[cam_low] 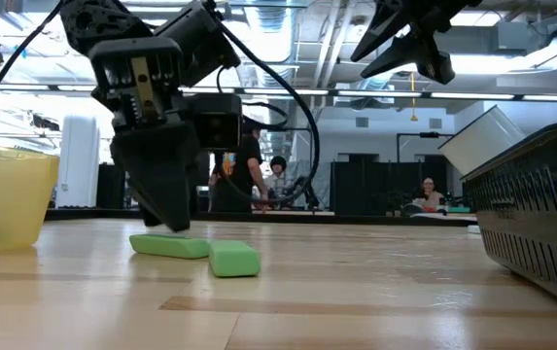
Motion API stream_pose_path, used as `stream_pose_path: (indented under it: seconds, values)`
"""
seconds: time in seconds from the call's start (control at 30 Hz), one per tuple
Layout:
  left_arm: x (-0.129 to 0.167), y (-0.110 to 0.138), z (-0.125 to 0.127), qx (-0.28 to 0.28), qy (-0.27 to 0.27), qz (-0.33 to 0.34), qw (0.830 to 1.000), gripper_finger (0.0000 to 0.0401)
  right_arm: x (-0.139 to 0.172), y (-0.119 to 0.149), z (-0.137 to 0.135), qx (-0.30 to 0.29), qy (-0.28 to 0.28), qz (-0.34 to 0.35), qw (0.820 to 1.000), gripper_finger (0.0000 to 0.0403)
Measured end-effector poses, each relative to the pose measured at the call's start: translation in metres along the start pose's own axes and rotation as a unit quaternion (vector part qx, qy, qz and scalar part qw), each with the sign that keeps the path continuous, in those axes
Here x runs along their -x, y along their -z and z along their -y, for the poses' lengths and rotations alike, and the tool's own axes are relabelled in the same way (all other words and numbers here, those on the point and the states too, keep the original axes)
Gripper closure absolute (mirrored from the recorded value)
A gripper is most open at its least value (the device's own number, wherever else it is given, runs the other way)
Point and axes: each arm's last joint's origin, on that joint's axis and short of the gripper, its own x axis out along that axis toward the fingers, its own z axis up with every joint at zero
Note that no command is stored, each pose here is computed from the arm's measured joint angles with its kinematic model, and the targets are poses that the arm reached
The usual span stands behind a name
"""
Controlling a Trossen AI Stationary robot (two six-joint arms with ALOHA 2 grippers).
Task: Pick & Place School Supplies
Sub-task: Put the green eraser into the right black bin
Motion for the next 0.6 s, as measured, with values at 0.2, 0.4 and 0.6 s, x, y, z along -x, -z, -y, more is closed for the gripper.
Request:
stream_pose_path:
  seconds: [0.2,0.4,0.6]
  values:
    - [-0.006,0.001,-0.004,0.004,0.001,-0.008,1.0,0.0401,0.0,0.0,0.0,0.0,-0.001,0.0,1.0,0.0294]
    - [-0.005,-0.001,-0.009,-0.001,-0.001,-0.007,1.0,0.0401,0.0,0.0,0.0,-0.001,-0.001,0.001,1.0,0.0294]
    - [-0.01,0.001,-0.015,0.002,-0.007,-0.017,1.0,0.0401,0.0,0.0,0.0,-0.001,-0.001,0.001,1.0,0.0294]
